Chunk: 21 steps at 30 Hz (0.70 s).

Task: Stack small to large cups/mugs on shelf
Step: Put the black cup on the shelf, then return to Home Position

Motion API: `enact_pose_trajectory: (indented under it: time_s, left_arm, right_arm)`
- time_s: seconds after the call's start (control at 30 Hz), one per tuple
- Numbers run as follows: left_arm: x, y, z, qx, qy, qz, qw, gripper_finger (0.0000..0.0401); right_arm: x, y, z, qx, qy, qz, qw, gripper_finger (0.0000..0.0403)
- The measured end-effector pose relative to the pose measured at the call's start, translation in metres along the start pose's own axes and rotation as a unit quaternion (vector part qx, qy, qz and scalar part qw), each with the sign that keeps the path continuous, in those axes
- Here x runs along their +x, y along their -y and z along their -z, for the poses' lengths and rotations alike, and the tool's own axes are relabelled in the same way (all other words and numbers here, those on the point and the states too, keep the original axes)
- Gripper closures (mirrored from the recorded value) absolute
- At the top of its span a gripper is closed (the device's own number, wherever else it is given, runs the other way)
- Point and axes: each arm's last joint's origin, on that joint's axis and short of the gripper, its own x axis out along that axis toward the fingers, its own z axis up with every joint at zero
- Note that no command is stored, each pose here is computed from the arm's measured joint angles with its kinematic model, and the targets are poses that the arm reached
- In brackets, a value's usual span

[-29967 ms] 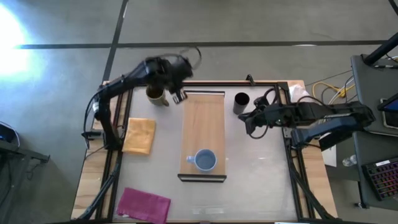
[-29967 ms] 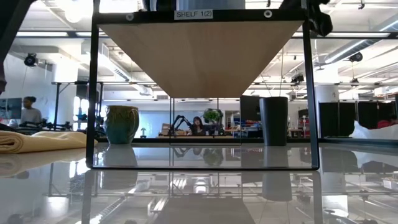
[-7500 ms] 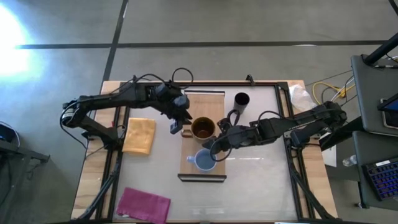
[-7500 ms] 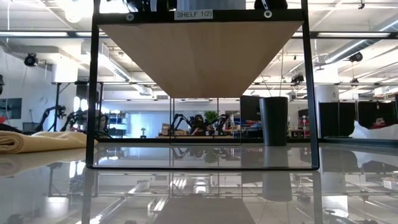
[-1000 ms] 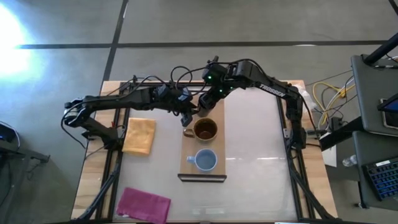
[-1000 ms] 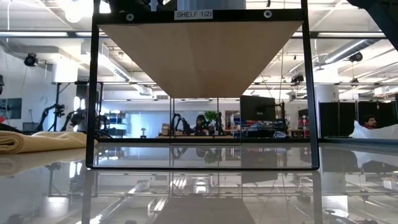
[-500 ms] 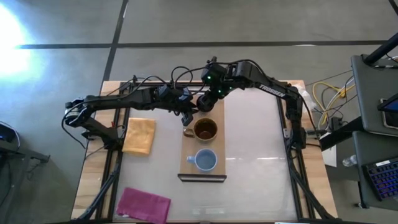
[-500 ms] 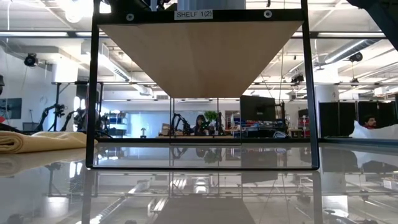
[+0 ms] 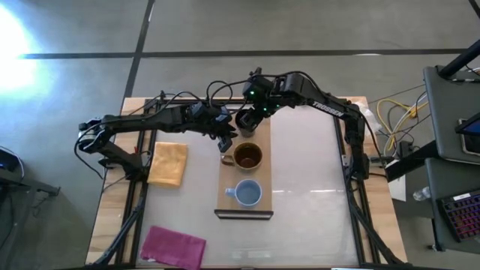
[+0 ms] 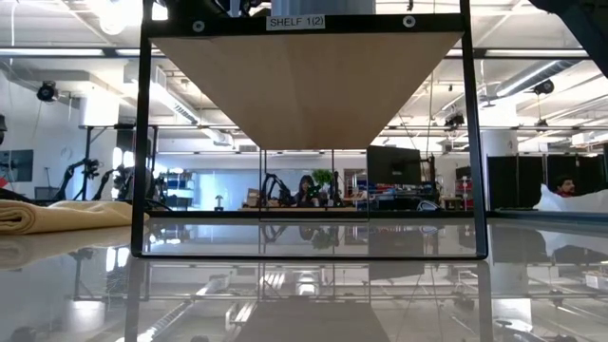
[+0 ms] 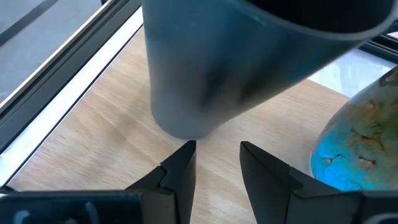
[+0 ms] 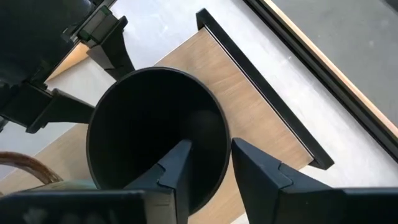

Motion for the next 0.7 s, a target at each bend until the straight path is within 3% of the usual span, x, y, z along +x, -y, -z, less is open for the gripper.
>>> enact_pose_trajectory:
  time_s: [0.7]
  left_arm:
    - [0.0,0.0,0.002,0.0,-0.003,0.001,1.0,0.0292]
  right_arm:
    - [-0.016,0.007,0.002,-0.001,0.011,0.009,1.0,0.0287]
